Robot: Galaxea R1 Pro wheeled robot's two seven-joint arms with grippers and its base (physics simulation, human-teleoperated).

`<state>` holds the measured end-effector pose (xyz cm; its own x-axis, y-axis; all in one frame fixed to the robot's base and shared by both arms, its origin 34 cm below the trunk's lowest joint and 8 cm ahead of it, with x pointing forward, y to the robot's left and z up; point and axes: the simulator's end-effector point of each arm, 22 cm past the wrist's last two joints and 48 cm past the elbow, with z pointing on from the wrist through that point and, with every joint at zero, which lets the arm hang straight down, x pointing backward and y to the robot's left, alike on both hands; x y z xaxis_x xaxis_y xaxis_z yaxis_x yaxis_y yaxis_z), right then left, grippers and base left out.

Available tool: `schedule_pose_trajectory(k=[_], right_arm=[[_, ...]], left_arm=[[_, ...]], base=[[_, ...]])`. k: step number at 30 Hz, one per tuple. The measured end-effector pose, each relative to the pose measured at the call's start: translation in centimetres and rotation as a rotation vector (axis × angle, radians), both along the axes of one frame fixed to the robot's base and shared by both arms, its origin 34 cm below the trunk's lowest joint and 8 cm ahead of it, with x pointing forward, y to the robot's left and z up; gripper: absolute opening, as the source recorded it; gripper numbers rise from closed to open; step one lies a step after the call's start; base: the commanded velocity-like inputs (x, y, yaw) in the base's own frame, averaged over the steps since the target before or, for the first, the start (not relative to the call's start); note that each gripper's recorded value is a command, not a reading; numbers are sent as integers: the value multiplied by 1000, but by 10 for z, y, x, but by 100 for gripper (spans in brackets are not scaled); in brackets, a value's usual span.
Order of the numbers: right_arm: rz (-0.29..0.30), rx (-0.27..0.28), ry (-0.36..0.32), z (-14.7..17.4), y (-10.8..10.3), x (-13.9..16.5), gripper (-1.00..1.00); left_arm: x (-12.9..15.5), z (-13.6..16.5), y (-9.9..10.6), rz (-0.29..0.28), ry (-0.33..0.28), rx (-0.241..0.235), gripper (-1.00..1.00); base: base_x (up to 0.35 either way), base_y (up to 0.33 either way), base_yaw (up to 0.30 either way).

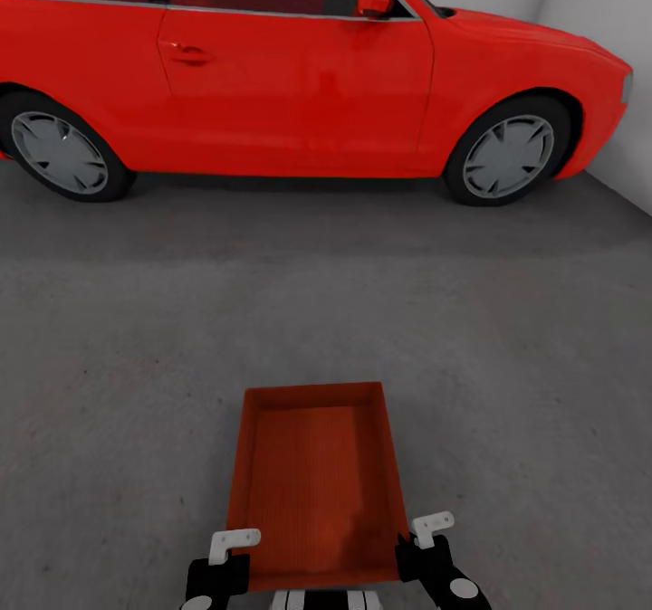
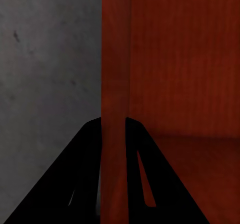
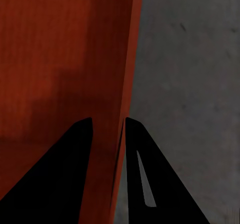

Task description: Move the two storage containers from the living room to the garage. In the garage, place one container on the floor and stack the other container on top of it (either order is fine).

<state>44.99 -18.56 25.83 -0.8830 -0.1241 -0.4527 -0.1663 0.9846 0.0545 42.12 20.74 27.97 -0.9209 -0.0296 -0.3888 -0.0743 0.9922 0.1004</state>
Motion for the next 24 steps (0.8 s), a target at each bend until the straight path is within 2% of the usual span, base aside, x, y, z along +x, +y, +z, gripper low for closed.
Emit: schedule_pose_trajectory(k=[17, 24], right_arm=[[0, 0, -1, -37, 0, -9, -100], [0, 0, 0, -37, 0, -9, -100]], left_arm=[[-9, -37, 0, 0, 0, 0, -100], [-9, -37, 0, 0, 0, 0, -100]], base=[[0, 0, 0], [0, 0, 0]])
